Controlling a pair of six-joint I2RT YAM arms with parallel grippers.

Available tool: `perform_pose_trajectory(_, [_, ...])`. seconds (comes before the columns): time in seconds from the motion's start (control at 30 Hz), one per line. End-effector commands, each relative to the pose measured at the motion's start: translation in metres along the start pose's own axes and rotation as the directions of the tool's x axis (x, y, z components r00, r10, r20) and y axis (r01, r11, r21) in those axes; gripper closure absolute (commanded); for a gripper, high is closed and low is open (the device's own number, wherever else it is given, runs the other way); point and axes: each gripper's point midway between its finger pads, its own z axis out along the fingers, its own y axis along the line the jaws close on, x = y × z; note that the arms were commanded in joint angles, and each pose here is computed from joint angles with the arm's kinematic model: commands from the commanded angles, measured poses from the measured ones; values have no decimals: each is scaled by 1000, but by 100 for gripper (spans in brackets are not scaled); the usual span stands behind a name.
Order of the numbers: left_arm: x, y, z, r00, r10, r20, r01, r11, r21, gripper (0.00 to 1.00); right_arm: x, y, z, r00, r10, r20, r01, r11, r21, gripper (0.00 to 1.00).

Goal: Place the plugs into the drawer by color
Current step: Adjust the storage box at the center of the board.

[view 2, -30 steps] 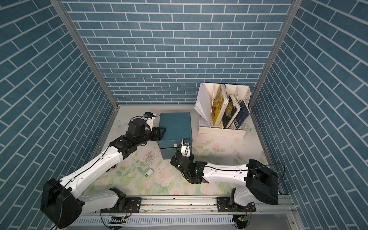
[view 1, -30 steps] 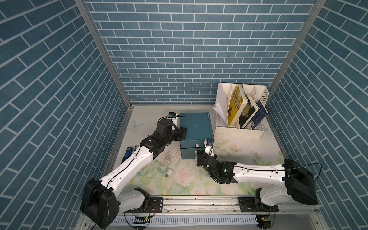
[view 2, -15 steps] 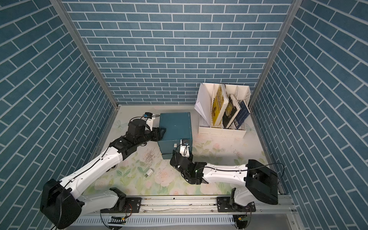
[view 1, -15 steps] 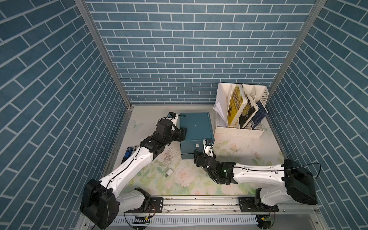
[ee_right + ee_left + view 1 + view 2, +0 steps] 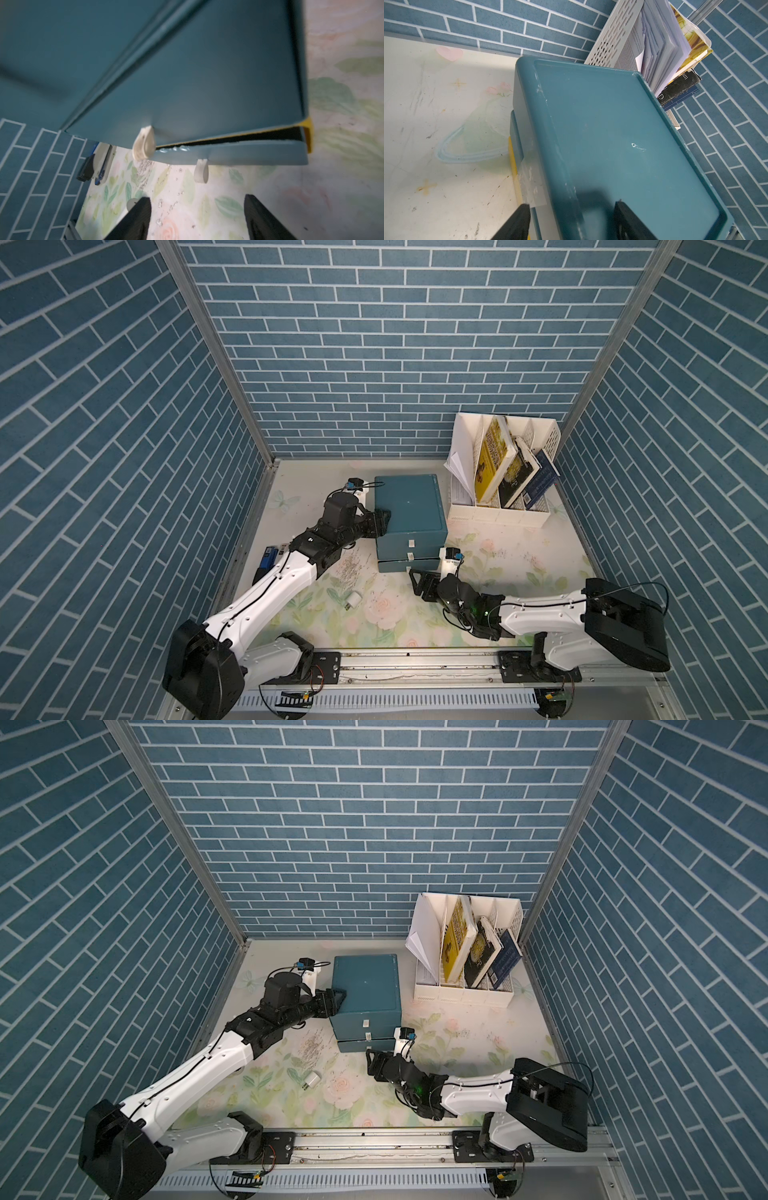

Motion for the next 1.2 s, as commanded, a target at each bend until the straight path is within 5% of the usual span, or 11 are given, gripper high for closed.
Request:
perform_pose_trajectory(0.0, [32, 15, 3, 994, -20, -103, 16, 999, -41, 31, -3, 17, 10, 998, 55, -6, -55, 995, -82, 30])
perform_pose_trajectory(1.17, [36, 27, 8, 991, 40, -127, -52, 994, -96, 35, -3, -16, 52, 994, 106, 18, -105, 994, -18, 66])
